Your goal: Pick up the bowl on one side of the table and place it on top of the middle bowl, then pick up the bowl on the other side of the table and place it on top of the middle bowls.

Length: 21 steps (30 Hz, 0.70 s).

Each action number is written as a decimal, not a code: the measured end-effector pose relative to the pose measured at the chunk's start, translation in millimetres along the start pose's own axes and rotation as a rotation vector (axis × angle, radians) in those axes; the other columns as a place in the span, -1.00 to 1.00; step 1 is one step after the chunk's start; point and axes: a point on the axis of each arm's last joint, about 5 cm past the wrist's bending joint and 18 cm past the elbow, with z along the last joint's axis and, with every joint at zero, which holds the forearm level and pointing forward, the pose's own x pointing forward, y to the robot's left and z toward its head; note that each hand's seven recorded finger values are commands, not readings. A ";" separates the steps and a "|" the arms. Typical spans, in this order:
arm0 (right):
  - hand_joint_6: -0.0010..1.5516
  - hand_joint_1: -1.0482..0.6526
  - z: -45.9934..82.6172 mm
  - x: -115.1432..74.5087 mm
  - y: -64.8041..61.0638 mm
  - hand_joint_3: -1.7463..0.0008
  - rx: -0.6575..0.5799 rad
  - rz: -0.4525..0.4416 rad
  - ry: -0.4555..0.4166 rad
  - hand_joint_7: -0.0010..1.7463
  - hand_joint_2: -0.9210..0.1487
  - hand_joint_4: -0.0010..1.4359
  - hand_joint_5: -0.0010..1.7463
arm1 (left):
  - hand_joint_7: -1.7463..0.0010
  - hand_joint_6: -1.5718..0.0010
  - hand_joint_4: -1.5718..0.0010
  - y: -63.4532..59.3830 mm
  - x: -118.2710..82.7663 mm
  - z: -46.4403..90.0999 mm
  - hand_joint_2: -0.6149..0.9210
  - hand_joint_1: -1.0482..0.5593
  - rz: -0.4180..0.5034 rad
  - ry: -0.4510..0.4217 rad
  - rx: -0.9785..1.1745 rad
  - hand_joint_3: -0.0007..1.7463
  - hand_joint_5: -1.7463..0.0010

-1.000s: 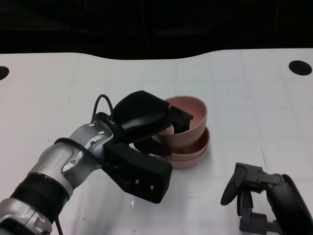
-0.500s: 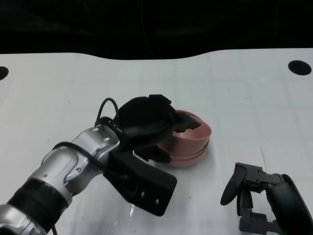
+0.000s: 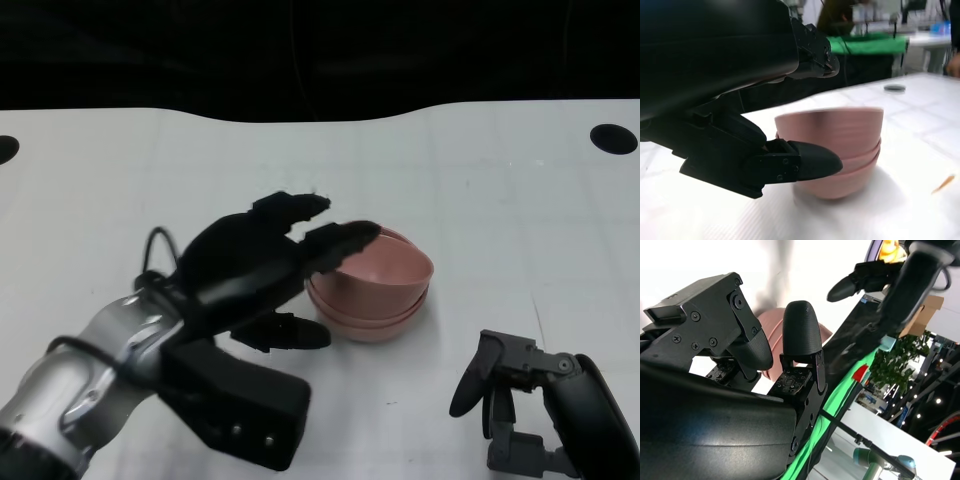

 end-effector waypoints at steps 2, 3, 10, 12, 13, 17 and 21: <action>0.08 0.23 0.0 -0.1 0.1 -0.92 0.000 -0.002 0.000 0.68 0.38 0.33 1.00 | 0.93 0.62 1.00 -4.5 -11.8 -1.8 1.00 -0.40 0.107 0.012 -0.103 -0.66 0.33; 0.08 0.23 0.0 -0.1 0.1 -0.92 0.000 -0.003 0.000 0.68 0.38 0.33 1.00 | 0.92 0.59 1.00 -7.4 -16.5 -1.9 1.00 -0.34 0.151 0.019 -0.148 -0.71 0.22; 0.09 0.23 0.2 0.2 0.6 -0.93 0.003 -0.004 -0.001 0.69 0.38 0.34 1.00 | 0.43 0.58 1.00 -28.3 -41.8 5.9 1.00 -0.16 0.429 0.006 -0.465 -0.75 -0.42; 0.09 0.23 0.2 0.2 0.5 -0.93 0.003 -0.004 -0.001 0.69 0.39 0.34 1.00 | 0.11 0.66 0.98 -33.4 -46.9 8.9 1.00 -0.15 0.483 0.009 -0.557 -0.71 -0.56; 0.09 0.23 0.2 0.2 0.5 -0.93 0.003 -0.004 -0.001 0.69 0.39 0.34 1.00 | 0.04 0.64 0.95 -35.7 -49.5 10.2 1.00 -0.14 0.503 0.019 -0.607 -0.71 -0.61; 0.08 0.23 0.1 -0.1 0.2 -0.94 0.002 -0.005 0.000 0.68 0.39 0.33 1.00 | -0.21 0.59 0.73 -42.8 -61.5 16.2 1.00 -0.05 0.574 0.069 -0.830 -0.69 -0.72; 0.08 0.22 0.2 -0.1 -0.2 -0.93 0.002 -0.003 0.000 0.68 0.39 0.33 1.00 | -0.39 0.54 0.50 -47.2 -69.6 30.3 1.00 -0.01 0.643 0.090 -1.043 -0.67 -0.78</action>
